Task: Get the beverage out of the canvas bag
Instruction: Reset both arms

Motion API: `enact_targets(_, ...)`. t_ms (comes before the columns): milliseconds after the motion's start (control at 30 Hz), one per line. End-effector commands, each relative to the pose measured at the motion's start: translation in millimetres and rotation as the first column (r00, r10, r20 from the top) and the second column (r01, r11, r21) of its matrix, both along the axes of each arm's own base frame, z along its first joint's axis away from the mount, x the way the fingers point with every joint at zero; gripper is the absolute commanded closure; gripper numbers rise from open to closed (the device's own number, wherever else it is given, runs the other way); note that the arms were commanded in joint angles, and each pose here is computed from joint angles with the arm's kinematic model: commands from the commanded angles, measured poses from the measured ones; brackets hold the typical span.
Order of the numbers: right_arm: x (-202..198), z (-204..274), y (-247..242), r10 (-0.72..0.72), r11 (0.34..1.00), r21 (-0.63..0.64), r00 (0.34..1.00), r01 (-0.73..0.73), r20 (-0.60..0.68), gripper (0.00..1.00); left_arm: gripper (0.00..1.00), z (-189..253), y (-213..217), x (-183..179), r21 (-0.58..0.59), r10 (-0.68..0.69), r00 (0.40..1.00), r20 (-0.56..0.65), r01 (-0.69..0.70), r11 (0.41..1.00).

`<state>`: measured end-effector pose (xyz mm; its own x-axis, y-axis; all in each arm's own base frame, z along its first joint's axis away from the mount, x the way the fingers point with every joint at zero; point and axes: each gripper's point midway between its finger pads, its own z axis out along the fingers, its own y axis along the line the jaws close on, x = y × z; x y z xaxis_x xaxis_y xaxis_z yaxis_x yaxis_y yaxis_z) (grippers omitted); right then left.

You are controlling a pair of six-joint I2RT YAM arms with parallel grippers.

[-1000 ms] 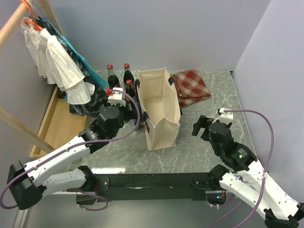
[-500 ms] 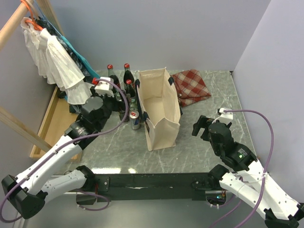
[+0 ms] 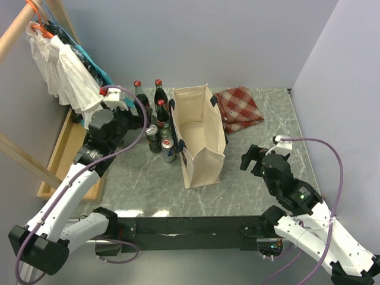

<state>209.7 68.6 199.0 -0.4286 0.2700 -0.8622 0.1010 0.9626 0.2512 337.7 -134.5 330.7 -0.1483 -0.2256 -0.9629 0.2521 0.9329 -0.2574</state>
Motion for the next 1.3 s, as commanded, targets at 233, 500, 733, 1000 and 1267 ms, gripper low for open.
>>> enact_targets(233, 1, 13, -5, -0.037, 0.999, 0.024, 0.998, 0.035, 0.048, 0.0, 0.04, 8, 44, 38, -0.048, 0.002, 1.0, 0.029, -0.001, 0.999)
enact_targets(500, -11, 36, -44, -0.195, 0.98, 0.068, 0.969, 0.187, 0.15, 0.0, 0.04, 11, 33, 57, -0.063, -0.1, 0.993, 0.06, 0.104, 0.993)
enact_targets(733, -5, 55, -66, -0.286, 0.958, 0.077, 0.909, 0.275, 0.304, 0.0, 0.04, 13, 47, 56, -0.024, -0.038, 0.999, 0.0, 0.038, 0.999)
enact_targets(1000, 20, 53, -77, -0.388, 0.903, -0.025, 0.84, 0.428, 0.38, 0.0, 0.04, -6, 52, 55, -0.011, -0.018, 1.0, 0.015, 0.018, 1.0)
enact_targets(1267, 53, 29, -65, -0.4, 0.855, -0.158, 0.821, 0.495, 0.408, 0.0, 0.04, -17, 57, 59, -0.007, 0.002, 1.0, 0.031, -0.001, 1.0)
